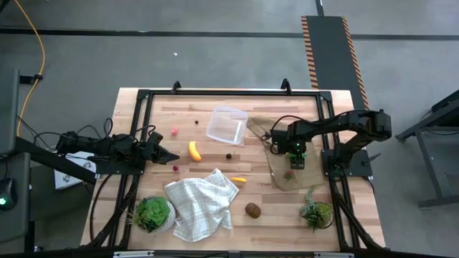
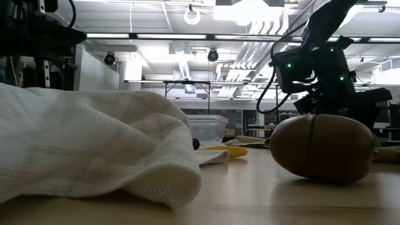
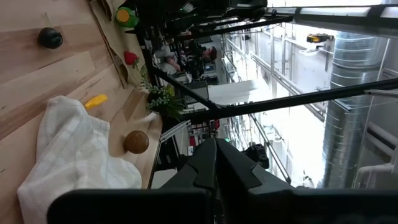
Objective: Pick and placing Produce into tupperware
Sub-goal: Put the green corn into the transparent bin
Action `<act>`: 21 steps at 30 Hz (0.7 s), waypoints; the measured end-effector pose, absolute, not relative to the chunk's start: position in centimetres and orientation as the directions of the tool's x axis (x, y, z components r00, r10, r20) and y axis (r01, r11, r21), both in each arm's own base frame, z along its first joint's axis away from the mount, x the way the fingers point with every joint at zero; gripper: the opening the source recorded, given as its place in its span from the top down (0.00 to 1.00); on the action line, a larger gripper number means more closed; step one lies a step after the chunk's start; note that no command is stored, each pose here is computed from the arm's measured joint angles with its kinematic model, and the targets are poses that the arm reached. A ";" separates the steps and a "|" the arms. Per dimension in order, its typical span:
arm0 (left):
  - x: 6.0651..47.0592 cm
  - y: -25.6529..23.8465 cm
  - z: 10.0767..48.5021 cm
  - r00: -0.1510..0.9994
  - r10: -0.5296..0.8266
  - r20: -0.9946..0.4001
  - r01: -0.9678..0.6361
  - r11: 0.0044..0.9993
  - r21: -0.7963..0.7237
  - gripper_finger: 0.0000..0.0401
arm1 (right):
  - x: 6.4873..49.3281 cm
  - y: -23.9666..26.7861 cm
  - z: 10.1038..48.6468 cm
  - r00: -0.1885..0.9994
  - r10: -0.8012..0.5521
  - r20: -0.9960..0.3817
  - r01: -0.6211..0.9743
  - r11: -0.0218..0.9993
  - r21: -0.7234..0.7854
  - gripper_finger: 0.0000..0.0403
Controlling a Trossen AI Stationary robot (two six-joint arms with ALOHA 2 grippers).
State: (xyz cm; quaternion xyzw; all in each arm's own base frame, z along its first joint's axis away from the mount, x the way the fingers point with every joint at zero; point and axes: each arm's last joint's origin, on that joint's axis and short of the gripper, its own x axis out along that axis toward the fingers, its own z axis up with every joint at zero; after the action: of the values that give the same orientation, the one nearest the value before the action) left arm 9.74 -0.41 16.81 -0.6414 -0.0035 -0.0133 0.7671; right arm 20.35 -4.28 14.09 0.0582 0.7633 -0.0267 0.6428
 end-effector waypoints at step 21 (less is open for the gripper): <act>9.7 -0.4 16.8 1.000 -0.017 0.023 0.026 0.177 -0.984 1.00 | 20.4 -4.3 14.1 -0.165 0.055 -0.985 0.124 0.992 0.034 0.52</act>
State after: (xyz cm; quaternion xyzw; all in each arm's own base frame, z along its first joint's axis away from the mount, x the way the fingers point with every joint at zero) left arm 9.74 -0.41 16.82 -0.6414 -0.0034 -0.0139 0.7671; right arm 20.38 -4.29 14.14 0.0584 0.7627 -0.0268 0.6436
